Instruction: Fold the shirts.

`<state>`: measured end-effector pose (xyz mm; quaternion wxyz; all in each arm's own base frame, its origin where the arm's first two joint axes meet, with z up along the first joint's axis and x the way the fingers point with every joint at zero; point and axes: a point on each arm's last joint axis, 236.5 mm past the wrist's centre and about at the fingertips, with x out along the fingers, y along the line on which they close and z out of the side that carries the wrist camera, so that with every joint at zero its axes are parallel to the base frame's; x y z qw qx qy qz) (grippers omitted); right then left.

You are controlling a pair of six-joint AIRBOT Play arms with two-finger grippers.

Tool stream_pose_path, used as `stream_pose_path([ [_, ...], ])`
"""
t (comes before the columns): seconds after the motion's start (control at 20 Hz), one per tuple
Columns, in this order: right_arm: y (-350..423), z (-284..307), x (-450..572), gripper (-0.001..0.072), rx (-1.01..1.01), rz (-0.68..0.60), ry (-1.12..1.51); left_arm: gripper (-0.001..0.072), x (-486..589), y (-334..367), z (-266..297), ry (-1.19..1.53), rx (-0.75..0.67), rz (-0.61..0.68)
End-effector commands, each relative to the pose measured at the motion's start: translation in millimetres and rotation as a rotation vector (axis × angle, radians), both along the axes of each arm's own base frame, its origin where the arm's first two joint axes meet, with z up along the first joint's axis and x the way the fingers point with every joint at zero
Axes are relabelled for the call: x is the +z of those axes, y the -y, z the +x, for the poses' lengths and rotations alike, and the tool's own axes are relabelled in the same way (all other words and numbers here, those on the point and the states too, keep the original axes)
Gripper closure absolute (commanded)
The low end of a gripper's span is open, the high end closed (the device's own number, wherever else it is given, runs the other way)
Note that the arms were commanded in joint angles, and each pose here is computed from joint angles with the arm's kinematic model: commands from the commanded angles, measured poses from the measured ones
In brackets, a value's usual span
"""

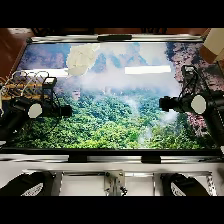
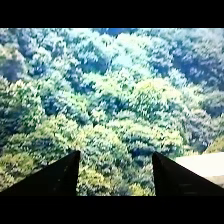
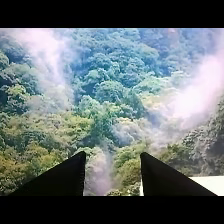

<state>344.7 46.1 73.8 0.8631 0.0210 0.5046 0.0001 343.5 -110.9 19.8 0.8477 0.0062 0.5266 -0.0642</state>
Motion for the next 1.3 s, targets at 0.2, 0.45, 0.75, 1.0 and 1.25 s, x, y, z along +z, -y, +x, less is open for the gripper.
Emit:
stream_pose_path([
  [0.2,-9,4,2,0.0252,0.003,0.043,0.017,0.0089,-9,-2,66,0.119,0.184,-0.17],
  [0.45,-21,2,2,0.0253,0.005,0.098,0.007,0.0034,-11,0,104,0.13,0.187,-0.17],
  [0.75,-31,0,3,0.0253,0.007,0.149,-0.003,0.0031,-10,10,193,0.119,0.329,-0.399],
  [1.0,-31,0,3,0.0285,0.007,0.146,-0.001,0.003,-33,6,256,0.09,0.471,-0.61],
  [1.25,-31,1,3,0.0285,0.008,0.145,0.002,0.0029,-43,-10,310,0.247,0.584,-0.721],
])
